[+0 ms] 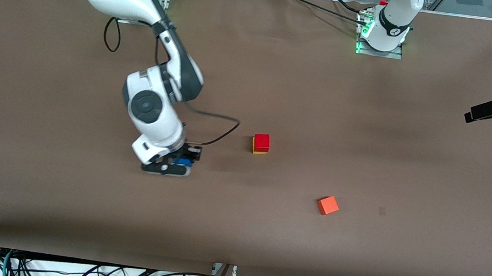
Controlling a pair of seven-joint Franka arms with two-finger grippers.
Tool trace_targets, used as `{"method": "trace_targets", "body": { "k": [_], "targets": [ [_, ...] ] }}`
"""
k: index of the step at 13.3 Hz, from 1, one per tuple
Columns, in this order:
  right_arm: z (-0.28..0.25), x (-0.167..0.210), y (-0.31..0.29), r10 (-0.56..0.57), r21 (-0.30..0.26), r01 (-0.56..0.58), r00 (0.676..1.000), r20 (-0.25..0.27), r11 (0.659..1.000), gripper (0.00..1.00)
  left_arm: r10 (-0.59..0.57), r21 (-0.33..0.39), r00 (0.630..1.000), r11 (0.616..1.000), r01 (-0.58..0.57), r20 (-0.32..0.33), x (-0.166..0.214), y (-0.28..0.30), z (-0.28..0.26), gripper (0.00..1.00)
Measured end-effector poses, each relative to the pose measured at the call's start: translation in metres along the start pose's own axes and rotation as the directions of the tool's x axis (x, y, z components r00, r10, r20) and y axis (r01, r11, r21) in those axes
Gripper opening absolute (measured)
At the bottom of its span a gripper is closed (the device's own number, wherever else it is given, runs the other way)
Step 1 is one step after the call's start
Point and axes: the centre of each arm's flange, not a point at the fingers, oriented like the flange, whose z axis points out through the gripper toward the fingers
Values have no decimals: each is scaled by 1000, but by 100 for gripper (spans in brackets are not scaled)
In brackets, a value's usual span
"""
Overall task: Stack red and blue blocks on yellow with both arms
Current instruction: 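Carry the blue cube with the right gripper over the red cube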
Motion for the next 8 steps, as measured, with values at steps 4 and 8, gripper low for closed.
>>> {"method": "trace_targets", "body": {
  "k": [4, 8],
  "targets": [
    [-44, -53, -115, -65, 49, 67, 997, -52, 997, 55, 1, 0, 1000, 1000, -1, 0, 0, 1, 0, 100],
    [-49, -116, -193, -113, 71, 116, 992, -51, 991, 55, 3, 0, 1000, 1000, -3, 0, 0, 2, 0, 100]
  ]
}}
